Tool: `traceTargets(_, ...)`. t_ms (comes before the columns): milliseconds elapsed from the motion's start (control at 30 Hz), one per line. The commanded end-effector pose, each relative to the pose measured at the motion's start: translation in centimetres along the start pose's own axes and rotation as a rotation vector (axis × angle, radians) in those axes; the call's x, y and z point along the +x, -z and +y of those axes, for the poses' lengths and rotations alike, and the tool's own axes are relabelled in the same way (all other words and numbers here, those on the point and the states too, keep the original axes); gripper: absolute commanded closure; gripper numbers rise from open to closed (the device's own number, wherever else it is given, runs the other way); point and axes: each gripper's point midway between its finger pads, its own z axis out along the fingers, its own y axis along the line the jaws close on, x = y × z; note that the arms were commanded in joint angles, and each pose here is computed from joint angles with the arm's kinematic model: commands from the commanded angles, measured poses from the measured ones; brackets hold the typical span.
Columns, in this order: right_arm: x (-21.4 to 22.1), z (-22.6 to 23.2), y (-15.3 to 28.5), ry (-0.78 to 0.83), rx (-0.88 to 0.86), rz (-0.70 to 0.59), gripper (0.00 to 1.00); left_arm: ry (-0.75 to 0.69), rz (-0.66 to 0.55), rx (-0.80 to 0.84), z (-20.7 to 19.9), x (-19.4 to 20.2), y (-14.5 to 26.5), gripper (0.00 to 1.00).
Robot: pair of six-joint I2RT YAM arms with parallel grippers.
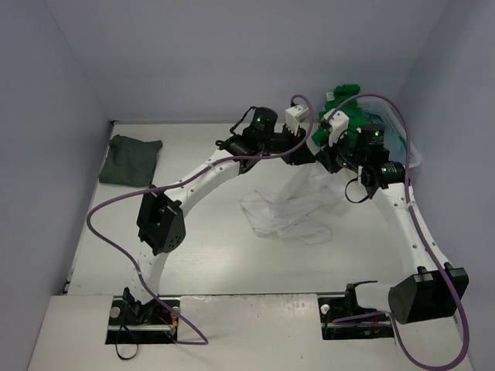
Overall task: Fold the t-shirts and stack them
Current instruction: Flatten out the crumpled T-shirt at the center of the board.
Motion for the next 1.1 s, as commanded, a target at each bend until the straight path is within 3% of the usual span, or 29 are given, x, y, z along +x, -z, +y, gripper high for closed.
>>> traceTargets(0, -4.8, 5.9, 1.3, 0.029, -0.268, -0.167, 1.00, -0.131, -0.144, 0.131, -5.9, -5.1, -1.1, 0.92)
traceTargets(200, -5.1, 6.2, 2.0, 0.037, -0.275, -0.181, 1.00, -0.146, -0.135, 0.122, -5.7, -4.9, -1.1, 1.00)
traceTargets(300, -4.8, 6.3, 2.1, 0.036, -0.280, -0.180, 0.92, -0.160, -0.127, 0.103, -5.9, -5.0, -0.4, 1.00)
traceTargets(333, -4.6, 6.4, 2.1, 0.036, -0.282, -0.178, 0.82, -0.161, -0.119, 0.092, -5.7, -4.8, -0.3, 1.00)
traceTargets(400, -4.4, 6.6, 2.1, 0.035, -0.289, -0.177, 0.79, -0.176, -0.124, 0.068, -5.6, -5.2, 0.2, 1.00)
traceTargets(500, -4.2, 6.6, 2.4, 0.045, -0.285, -0.174, 0.55, -0.191, -0.135, 0.030, -5.0, -5.9, 1.1, 1.00)
traceTargets(600, -4.0, 6.4, 2.7, 0.063, -0.264, -0.172, 0.41, -0.201, -0.147, 0.009, -4.7, -6.4, 2.1, 1.00)
traceTargets(833, -2.8, 5.2, 3.0, 0.095, -0.203, -0.132, 0.38, -0.212, -0.228, -0.091, -2.2, -9.2, 7.3, 1.00)
traceTargets(1067, -0.6, 3.0, 2.4, 0.139, -0.096, -0.046, 0.38, -0.262, -0.414, -0.232, -0.4, -15.6, 17.7, 1.00)
